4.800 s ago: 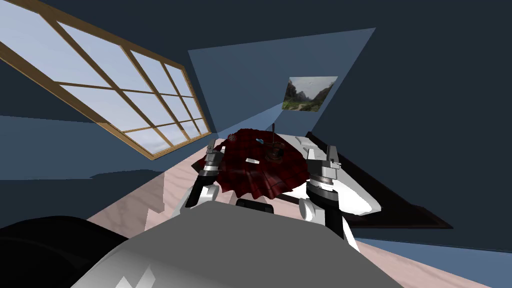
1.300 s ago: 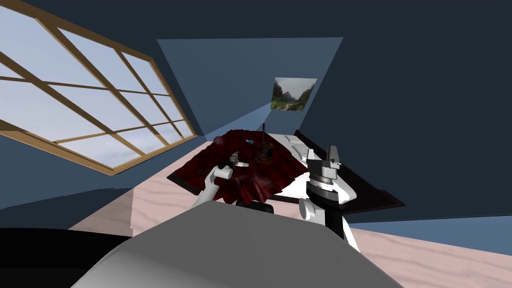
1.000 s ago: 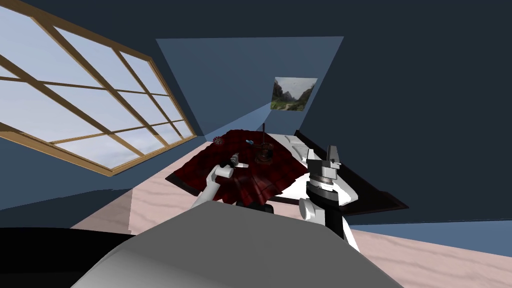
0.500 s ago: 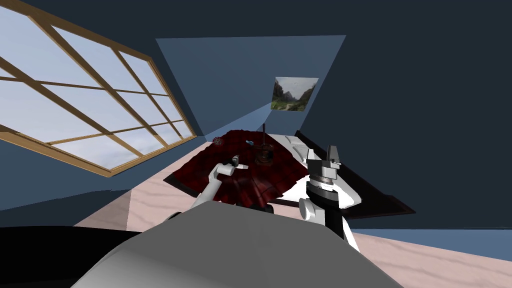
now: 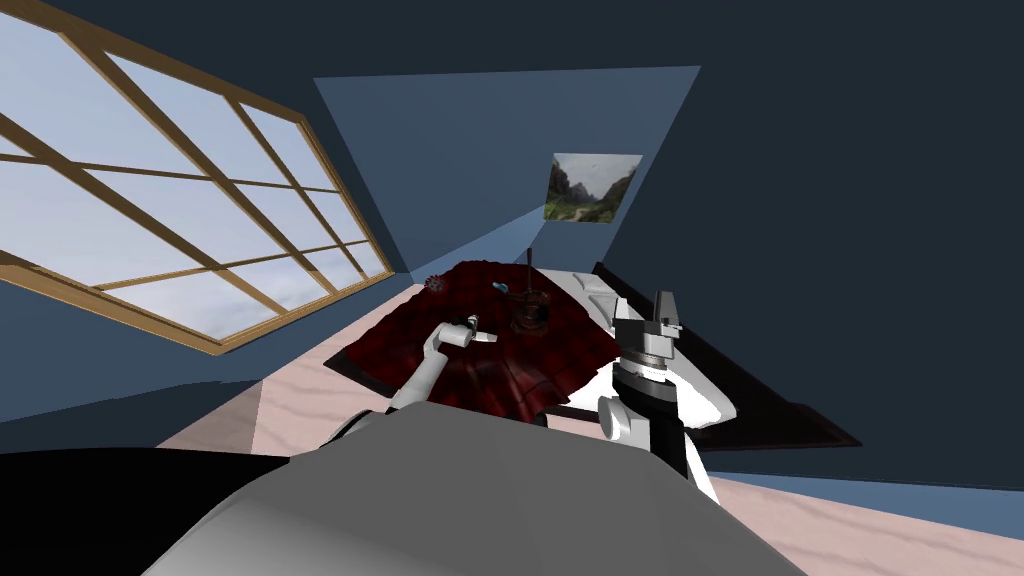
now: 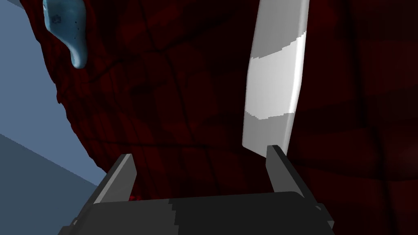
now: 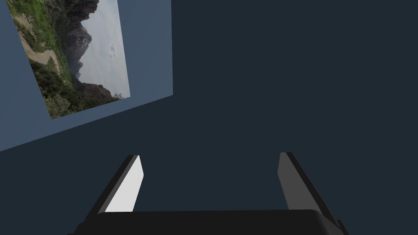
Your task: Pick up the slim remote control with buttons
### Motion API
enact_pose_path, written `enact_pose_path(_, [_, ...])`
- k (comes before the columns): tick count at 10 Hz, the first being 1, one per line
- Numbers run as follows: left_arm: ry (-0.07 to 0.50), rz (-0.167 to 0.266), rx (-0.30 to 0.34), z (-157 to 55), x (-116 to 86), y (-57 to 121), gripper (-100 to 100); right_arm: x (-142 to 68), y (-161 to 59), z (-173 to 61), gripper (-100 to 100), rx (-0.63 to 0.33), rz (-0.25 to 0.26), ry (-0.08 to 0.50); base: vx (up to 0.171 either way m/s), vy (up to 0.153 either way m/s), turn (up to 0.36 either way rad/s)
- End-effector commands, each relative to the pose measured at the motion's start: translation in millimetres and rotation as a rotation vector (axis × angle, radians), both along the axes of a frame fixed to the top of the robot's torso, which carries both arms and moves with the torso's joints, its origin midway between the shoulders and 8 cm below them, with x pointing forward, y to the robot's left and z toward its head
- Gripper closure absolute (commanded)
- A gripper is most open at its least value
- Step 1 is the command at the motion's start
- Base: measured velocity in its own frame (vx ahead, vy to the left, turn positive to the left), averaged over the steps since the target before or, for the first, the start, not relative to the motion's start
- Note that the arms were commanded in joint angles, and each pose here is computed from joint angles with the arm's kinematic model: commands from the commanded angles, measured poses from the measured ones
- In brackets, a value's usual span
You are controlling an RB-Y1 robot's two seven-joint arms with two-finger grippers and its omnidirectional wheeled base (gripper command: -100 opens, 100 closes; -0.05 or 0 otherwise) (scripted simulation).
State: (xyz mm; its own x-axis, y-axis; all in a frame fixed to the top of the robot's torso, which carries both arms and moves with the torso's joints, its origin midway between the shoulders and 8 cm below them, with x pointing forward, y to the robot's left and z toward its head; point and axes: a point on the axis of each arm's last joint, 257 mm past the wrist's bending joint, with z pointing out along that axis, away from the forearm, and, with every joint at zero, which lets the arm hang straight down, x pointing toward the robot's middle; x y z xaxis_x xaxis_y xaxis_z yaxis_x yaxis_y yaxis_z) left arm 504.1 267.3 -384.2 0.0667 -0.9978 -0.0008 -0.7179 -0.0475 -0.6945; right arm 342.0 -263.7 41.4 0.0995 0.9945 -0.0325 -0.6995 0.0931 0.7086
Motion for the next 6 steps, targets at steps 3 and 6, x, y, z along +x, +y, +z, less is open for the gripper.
enact_pose_path(3, [0.12,0.002,0.017,-24.3,-14.7,1.7,-100,0.0,0.0,0.0,0,0.0,0.0,0.0,0.057,0.008,0.024])
enact_pose_path(6, [0.238,-0.002,0.033,-45.0,-28.7,0.2,-100,0.0,0.0,0.0,0,0.0,0.0,0.0,0.07,0.015,0.031])
